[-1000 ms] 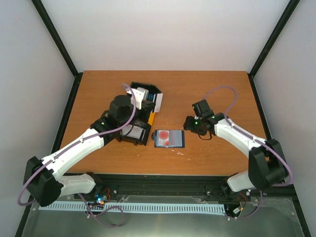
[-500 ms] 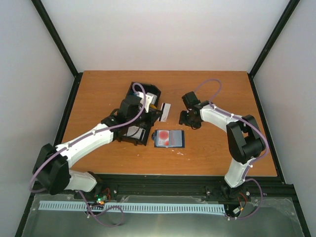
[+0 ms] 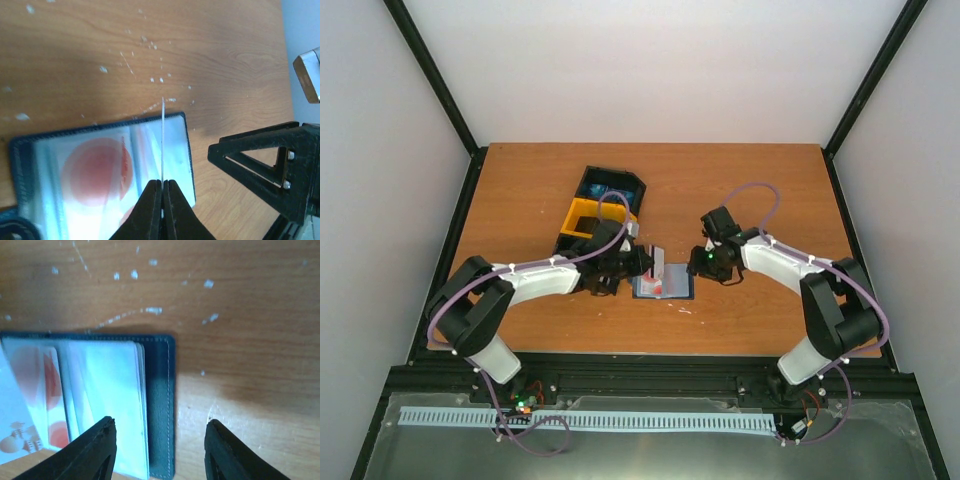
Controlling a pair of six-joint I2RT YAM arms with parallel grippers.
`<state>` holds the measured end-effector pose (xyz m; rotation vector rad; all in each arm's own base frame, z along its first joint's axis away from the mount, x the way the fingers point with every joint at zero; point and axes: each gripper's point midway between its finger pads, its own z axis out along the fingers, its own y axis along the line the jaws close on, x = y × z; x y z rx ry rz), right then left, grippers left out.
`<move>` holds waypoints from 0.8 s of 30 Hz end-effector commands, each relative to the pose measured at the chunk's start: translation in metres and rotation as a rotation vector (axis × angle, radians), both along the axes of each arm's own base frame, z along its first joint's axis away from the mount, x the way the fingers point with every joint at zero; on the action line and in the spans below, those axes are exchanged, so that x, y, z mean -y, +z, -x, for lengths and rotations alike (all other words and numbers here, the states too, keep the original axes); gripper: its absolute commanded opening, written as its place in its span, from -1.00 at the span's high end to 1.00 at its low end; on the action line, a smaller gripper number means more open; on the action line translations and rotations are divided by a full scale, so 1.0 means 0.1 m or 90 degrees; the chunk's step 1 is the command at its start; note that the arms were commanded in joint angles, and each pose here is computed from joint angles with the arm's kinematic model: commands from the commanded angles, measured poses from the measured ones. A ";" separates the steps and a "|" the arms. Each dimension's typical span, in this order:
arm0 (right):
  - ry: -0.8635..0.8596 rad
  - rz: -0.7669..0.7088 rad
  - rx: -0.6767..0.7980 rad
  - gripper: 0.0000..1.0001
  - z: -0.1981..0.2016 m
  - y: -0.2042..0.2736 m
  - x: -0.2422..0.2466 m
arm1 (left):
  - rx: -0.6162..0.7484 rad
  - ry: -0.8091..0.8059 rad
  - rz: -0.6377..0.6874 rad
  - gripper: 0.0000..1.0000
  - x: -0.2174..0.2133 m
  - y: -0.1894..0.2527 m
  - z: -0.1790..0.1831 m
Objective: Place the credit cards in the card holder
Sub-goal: Insert the credit card into the card holder.
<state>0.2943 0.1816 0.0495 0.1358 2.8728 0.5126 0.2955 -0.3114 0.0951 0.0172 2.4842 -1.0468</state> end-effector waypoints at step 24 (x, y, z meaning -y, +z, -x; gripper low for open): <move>0.079 0.015 -0.032 0.34 0.26 -0.34 0.00 | -0.054 0.119 0.061 0.99 0.24 -0.36 0.26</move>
